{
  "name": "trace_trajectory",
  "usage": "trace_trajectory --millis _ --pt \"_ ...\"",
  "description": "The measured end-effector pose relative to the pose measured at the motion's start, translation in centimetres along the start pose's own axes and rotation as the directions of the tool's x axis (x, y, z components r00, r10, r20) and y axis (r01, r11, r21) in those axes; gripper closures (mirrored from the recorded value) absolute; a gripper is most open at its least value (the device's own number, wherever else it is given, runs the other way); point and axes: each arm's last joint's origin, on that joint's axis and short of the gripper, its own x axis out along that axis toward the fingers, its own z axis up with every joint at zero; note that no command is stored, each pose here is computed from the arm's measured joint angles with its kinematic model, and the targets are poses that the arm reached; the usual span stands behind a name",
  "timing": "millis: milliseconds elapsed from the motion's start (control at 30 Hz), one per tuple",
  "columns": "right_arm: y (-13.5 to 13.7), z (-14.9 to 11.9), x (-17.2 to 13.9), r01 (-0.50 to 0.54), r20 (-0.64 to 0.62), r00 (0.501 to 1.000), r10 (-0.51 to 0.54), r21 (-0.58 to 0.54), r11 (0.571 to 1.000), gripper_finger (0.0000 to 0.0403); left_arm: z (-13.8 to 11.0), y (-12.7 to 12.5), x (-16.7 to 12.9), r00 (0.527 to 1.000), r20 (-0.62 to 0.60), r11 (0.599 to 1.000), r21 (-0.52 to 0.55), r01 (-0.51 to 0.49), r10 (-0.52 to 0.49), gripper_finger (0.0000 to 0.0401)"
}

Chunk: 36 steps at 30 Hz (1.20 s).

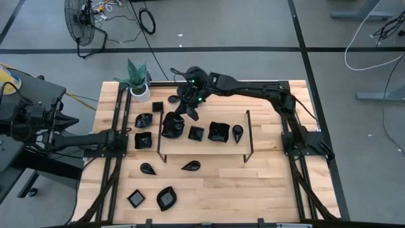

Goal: Pick & Place Mini shaped plates
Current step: Stack the leaf shaped plate on top of the leaf shaped plate on the shelf

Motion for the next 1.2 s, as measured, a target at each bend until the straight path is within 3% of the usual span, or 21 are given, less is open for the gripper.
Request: trace_trajectory --millis 167,667,1200 --pt "-0.6 -0.8 1.2 -0.048 -0.025 0.999 0.048 -0.011 0.999 0.0403 0.0 0.0 0.0 1.000 0.000 1.000 0.000 0.000 0.000 0.0383" --pt "-0.7 -1.2 1.3 -0.046 -0.048 0.998 0.046 -0.001 0.999 0.0402 0.0 0.0 0.0 1.000 0.000 1.000 0.000 0.000 0.000 0.0383" --pt "-0.7 -1.6 1.2 -0.032 -0.087 0.996 0.035 0.032 0.999 0.0363 0.0 0.0 0.0 1.000 0.000 1.000 0.000 0.000 0.000 0.0383"
